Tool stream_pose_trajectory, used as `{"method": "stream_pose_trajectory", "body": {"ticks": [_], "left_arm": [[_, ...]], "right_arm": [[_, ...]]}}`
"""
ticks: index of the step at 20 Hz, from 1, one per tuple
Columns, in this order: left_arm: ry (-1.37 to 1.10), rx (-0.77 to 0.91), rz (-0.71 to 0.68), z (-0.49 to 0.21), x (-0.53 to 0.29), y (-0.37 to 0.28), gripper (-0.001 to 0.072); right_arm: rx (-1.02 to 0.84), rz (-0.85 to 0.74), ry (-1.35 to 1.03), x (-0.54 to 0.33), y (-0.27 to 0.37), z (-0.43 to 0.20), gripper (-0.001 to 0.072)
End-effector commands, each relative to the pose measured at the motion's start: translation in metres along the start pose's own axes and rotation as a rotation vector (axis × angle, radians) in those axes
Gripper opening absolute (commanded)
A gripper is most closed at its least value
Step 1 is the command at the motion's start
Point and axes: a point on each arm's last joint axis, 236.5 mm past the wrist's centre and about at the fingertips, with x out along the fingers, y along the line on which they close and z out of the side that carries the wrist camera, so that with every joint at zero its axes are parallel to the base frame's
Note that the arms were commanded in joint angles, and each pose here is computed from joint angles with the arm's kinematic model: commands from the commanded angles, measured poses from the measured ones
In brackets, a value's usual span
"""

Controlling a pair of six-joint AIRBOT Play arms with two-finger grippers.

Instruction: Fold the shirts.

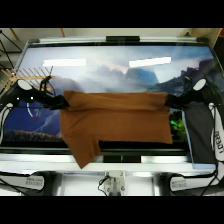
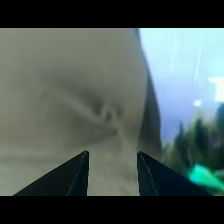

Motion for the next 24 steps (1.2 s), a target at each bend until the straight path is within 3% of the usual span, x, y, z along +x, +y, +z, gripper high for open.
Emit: {"method": "stream_pose_trajectory", "body": {"ticks": [1, 4, 10, 17, 19, 24], "left_arm": [[0.083, -0.047, -0.038, -0.023, -0.033, 0.002, 0.0515], [0.169, -0.092, -0.069, -0.076, -0.043, 0.002, 0.0511], [0.257, -0.204, -0.139, -0.224, 0.011, -0.013, 0.051], [0.127, -0.266, -0.165, -0.217, 0.024, -0.019, 0.0509], [0.105, -0.284, -0.175, -0.213, 0.027, -0.021, 0.0439], [0.126, -0.272, -0.134, -0.226, 0.047, -0.026, 0.044]], "right_arm": [[-0.011, -0.051, 0.103, -0.034, -0.017, -0.033, 0.0429], [0.029, -0.083, 0.195, -0.067, -0.046, -0.074, 0.0428], [0.114, -0.061, 0.152, -0.075, -0.056, -0.107, 0.0428], [0.117, -0.022, 0.143, -0.074, -0.045, -0.104, 0.0428], [0.117, -0.022, 0.142, -0.074, -0.045, -0.104, 0.0428], [0.115, -0.024, 0.137, -0.073, -0.046, -0.103, 0.0428]]}}
